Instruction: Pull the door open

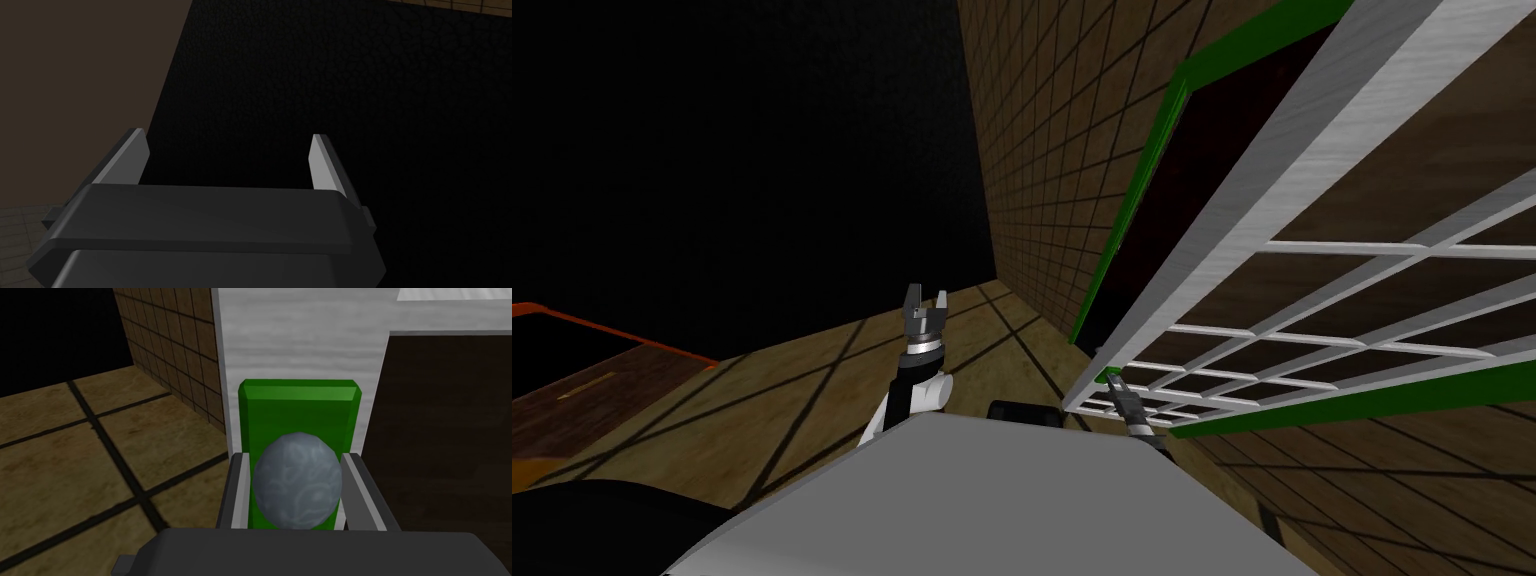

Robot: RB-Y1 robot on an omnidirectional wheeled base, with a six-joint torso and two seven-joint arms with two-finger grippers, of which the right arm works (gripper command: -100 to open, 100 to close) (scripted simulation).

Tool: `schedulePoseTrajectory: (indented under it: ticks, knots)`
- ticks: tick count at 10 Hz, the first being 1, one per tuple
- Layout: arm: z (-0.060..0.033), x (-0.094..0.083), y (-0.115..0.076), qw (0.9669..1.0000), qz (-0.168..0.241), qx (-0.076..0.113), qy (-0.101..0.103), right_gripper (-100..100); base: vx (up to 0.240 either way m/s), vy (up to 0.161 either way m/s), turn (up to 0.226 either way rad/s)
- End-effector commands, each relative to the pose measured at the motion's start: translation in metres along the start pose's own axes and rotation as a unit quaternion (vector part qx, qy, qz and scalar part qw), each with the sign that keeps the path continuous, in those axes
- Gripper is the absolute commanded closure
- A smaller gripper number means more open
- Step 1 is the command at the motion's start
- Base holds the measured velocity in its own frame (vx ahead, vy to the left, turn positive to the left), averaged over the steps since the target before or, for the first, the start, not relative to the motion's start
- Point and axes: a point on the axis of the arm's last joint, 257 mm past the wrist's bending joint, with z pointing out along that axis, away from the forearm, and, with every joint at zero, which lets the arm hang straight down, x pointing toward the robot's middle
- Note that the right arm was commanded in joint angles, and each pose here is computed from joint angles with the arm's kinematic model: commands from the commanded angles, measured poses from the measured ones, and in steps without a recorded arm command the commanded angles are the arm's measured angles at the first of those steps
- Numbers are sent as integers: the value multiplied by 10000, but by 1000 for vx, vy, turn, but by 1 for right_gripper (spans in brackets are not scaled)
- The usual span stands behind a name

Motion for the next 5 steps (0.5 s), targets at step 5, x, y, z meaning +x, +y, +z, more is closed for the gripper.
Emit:
schedulePoseTrajectory:
  ticks: [5]
  knots:
    - [-137,-12,-11,9999,15,164,-14,100,-175,-47,107]
